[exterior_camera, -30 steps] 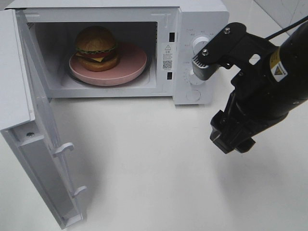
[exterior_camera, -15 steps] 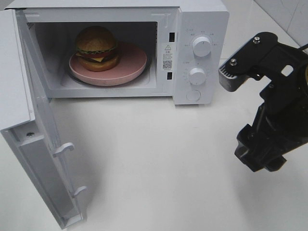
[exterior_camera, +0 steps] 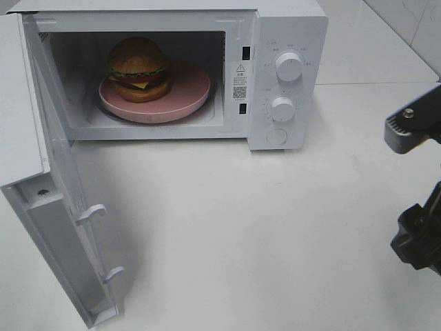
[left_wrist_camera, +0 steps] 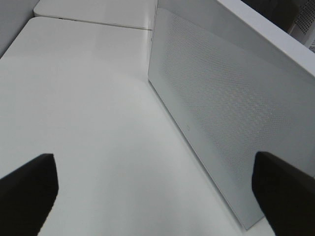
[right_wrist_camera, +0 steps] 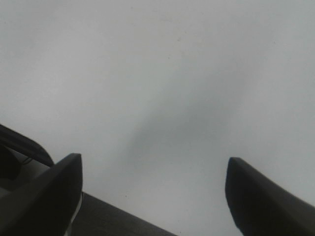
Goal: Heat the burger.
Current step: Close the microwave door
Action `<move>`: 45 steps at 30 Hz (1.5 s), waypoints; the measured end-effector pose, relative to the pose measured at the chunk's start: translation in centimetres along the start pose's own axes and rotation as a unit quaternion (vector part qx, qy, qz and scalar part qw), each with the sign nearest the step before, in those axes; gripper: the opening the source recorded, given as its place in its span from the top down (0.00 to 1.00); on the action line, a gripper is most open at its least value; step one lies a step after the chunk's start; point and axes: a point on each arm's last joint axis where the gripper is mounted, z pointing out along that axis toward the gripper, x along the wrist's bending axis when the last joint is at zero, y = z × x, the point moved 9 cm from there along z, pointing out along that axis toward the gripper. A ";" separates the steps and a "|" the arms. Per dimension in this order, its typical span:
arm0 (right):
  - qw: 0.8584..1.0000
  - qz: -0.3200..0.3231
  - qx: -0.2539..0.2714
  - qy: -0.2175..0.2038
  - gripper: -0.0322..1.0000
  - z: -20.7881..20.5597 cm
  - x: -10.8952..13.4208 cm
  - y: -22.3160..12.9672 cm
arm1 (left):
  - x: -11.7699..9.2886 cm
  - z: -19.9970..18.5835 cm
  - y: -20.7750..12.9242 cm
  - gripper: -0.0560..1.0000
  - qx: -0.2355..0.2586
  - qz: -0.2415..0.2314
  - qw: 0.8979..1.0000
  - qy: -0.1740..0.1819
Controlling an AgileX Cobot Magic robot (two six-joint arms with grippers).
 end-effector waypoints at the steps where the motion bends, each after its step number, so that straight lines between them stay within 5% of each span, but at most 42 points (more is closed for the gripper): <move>1: 1.000 0.000 0.000 0.000 0.24 0.0 0.0 0.0 | 0.0 0.0 0.0 0.01 0.000 0.000 1.000 0.000; 14: 0.986 0.168 0.003 -0.002 0.24 -0.7 -3.1 -3.9 | 0.0 0.0 0.0 0.01 0.000 0.000 1.000 0.000; 27: 0.961 0.249 -0.116 -0.034 0.24 -5.4 -4.8 -6.2 | 0.0 0.0 0.0 0.01 0.000 0.000 1.000 0.000; 32: 0.951 0.253 -0.172 -0.037 0.24 -7.0 -4.6 -6.6 | 0.0 0.0 0.0 0.01 0.000 0.000 1.000 0.000; 34: 0.938 0.252 -0.232 -0.045 0.24 -8.7 -4.4 -7.2 | 0.0 0.0 0.0 0.01 0.000 0.000 1.000 0.000; 45: 0.918 0.234 -0.314 -0.068 0.24 -10.6 -3.8 -9.0 | 0.0 0.0 0.0 0.01 0.000 0.000 1.000 0.000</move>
